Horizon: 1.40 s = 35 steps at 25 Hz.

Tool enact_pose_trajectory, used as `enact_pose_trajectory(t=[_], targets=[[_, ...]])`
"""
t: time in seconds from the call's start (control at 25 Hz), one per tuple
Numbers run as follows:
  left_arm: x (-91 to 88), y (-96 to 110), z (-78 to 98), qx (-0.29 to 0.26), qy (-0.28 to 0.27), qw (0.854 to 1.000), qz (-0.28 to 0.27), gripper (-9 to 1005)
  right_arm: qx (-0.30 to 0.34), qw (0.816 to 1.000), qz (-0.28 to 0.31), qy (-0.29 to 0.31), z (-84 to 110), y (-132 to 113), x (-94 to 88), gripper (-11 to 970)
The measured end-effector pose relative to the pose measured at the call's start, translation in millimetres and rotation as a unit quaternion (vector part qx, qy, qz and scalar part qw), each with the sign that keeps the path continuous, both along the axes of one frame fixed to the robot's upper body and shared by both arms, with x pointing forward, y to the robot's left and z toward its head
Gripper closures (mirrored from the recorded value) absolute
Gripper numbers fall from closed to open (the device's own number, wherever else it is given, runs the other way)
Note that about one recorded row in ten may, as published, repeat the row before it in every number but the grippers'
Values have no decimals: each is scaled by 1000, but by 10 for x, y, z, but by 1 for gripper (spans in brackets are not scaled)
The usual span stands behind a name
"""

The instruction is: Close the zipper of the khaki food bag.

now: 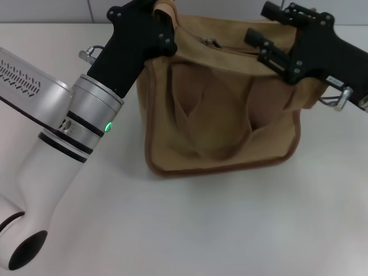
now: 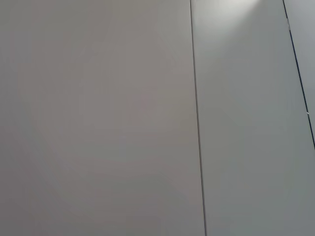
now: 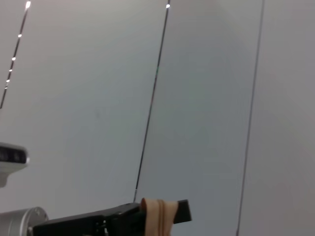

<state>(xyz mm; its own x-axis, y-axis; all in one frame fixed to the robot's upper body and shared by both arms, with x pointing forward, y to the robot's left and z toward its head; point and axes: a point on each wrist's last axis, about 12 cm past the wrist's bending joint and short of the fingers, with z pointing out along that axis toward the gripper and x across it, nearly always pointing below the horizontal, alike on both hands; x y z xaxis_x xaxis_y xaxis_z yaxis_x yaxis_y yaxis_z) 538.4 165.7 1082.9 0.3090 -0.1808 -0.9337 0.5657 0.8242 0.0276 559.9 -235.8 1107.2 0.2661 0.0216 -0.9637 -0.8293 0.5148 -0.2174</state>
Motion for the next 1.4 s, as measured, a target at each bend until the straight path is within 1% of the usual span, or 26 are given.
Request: enact_pose_trajectory(t=[0.08,0.24,0.64,0.92,1.04,1.08,1.2,1.4], targets=[[0,-2,1,0,0,1000,-1,951,-5,1000,4,-8,-11,49,11,465],[1,-6,4,0,-1,1000,-1,950,-12,1000,0,-13,-30,68,22,466],[9,-18,9,1,-1,1000,-3,949,-32,999,-8,-12,-56,148,107,466],[22,-24,2,4,4,1000,-2,948,-43,999,-2,-14,-47,214,150,466],[27,-23,1,4,5,1000,-1,947,-59,998,-2,-11,-69,246,172,466],[30,-23,1,4,6,1000,-1,947,-71,997,-5,-17,-80,259,190,466],[33,-26,3,4,6,1000,-1,947,-80,996,-8,-27,-82,269,205,466],[41,-25,8,3,5,1000,0,946,-77,996,-24,-40,-59,292,256,466]])
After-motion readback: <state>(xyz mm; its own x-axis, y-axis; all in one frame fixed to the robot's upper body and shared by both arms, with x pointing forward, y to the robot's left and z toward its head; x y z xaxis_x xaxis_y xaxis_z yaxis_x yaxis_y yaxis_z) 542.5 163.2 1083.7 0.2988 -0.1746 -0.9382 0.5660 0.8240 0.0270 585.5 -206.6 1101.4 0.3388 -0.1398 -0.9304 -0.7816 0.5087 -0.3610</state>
